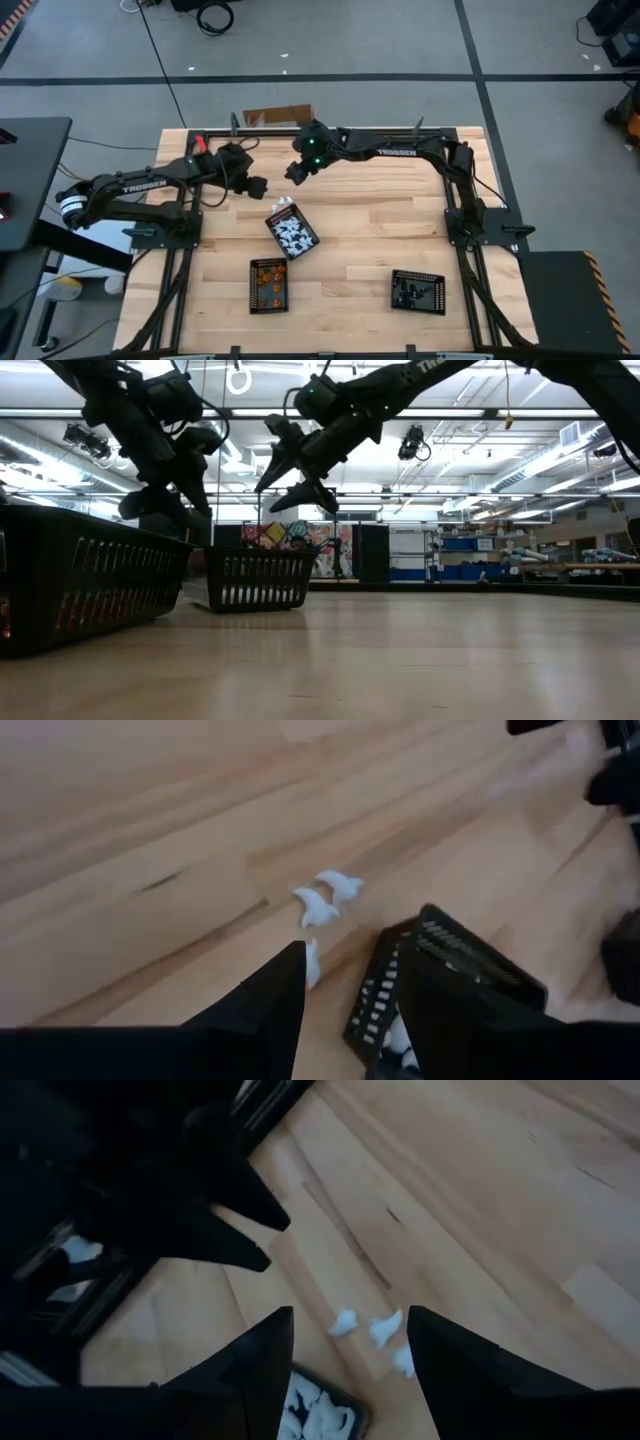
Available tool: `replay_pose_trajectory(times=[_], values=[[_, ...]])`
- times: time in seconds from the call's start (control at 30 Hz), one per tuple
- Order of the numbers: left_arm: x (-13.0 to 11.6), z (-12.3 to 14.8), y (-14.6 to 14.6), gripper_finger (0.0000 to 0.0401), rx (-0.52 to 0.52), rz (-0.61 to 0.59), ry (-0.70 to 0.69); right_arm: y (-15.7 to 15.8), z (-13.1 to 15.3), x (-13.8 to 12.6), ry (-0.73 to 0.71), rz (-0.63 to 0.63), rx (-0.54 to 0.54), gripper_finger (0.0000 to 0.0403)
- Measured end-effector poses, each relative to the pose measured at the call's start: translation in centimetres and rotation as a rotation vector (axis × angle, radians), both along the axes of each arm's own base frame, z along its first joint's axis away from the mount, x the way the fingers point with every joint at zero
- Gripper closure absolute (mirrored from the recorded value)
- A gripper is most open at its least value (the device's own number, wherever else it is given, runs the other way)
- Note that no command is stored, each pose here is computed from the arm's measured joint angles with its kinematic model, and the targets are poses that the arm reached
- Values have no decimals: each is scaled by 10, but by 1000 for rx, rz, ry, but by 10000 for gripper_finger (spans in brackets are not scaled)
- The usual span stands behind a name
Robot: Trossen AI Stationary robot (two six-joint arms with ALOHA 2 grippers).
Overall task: Sort Halloween decoration
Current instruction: Put the white ghost toy into the middle black basket
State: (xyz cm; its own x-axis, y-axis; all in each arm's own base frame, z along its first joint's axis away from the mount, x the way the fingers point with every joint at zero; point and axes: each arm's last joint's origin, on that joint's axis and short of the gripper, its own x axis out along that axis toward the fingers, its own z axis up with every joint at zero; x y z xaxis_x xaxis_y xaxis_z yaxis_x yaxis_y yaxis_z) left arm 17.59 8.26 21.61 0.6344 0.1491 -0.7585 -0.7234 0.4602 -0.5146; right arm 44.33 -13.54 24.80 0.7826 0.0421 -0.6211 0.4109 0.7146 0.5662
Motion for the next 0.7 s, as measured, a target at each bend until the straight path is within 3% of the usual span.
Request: replay_pose_trajectory(times=[0.13,0.23,0.3,0.43,0.7], values=[[1,-1,-6,239,-25,-14,15,3,2,1,-15,-4,63,200],[1,-1,-6,239,-102,16,-13,3,11,-3,-35,12,151,200],[3,1,-3,239,-152,56,-61,2,22,-6,-28,24,153,200],[7,4,9,238,-211,184,-143,-1,55,-17,4,34,30,200],[26,-30,27,206,-334,313,-54,-16,103,-37,65,63,-259,200]])
